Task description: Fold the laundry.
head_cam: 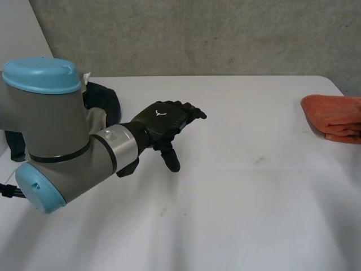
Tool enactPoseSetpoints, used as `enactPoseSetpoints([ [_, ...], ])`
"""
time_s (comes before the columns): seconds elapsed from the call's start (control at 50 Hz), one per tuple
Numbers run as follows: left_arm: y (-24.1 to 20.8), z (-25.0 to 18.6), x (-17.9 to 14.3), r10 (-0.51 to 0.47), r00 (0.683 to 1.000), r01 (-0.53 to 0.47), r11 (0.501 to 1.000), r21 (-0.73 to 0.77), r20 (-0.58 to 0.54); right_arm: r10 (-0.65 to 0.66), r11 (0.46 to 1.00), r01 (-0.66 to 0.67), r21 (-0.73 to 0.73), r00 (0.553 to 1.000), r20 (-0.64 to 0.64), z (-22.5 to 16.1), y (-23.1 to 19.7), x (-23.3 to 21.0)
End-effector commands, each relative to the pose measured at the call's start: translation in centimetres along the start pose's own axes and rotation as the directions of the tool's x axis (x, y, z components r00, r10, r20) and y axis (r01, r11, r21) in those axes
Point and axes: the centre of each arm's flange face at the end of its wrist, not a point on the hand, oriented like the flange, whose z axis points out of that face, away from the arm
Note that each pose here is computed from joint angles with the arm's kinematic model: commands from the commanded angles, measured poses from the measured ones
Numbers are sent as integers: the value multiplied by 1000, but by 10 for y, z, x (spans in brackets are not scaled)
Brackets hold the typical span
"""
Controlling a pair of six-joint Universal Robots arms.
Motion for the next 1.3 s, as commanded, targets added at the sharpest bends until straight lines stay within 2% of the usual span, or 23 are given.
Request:
enactPoseSetpoints([
  [0.02,1,-3,2,-1,1000,1,1000,-7,-1,-142,987,137,-85,989,-50,-11,-13,36],
  [0.08,1,-6,3,-1,1000,1,1000,-7,-3,-291,953,284,-101,955,-63,-13,-17,48],
  [0.1,-1,-8,3,0,1000,0,1000,-3,-2,-408,910,399,-110,910,-73,-14,-22,52],
  [0.16,-6,-12,3,5,1000,-5,1000,10,2,-556,829,542,-138,824,-105,-16,-30,61],
  [0.18,-7,-13,4,6,1000,-6,1000,14,2,-619,785,601,-152,772,-147,-17,-40,68],
  [0.26,-13,-17,3,12,1000,-13,999,33,9,-633,765,636,-102,712,-305,-20,-79,82],
  [0.34,-23,-21,-7,36,998,-39,996,74,46,-582,777,630,-14,709,-398,-28,-113,84],
  [0.4,-32,-22,-14,58,995,-69,990,127,87,-539,794,604,71,753,-378,-39,-130,62],
  [0.42,-41,-25,-22,69,988,-92,981,173,135,-503,808,568,156,804,-318,-52,-141,33],
  [0.48,-51,-27,-42,78,968,-135,963,234,237,-444,830,478,287,878,-177,-77,-155,-11],
  [0.5,-53,-26,-59,84,950,-164,954,251,300,-412,846,408,343,909,-67,-94,-158,-35],
  [0.56,-53,-27,-84,112,918,-219,943,250,381,-373,872,306,381,921,114,-124,-155,-69],
  [0.58,-51,-28,-102,141,892,-258,939,227,429,-366,883,261,391,904,222,-146,-150,-90],
  [0.62,-42,-26,-121,172,867,-283,943,177,468,-371,887,231,400,872,319,-172,-146,-113],
  [0.64,-35,-25,-132,188,853,-290,946,144,487,-395,884,223,411,827,400,-198,-138,-136],
  [0.66,-20,-23,-152,222,829,-304,949,80,514,-406,884,222,412,802,439,-211,-132,-147],
  [0.7,-8,-21,-171,256,804,-318,948,24,536,-424,883,222,412,756,500,-234,-120,-165],
  [0.72,-1,-19,-181,274,793,-321,947,-9,544,-435,886,230,402,712,551,-255,-106,-179],
  [0.82,53,-8,-229,333,766,-288,943,-169,551,-462,885,259,388,599,654,-306,-66,-206],
  [0.9,83,-1,-258,342,756,-263,940,-220,559,-486,873,277,402,565,666,-328,-50,-207],
  [1.0,104,12,-272,337,777,-268,941,-204,532,-491,871,297,391,546,679,-341,-31,-202],
  [1.08,114,25,-277,337,799,-299,941,-156,499,-486,874,308,377,541,686,-347,-21,-196],
  [1.3,142,41,-290,340,795,-298,940,-165,502,-479,878,310,366,544,689,-356,-9,-186],
])
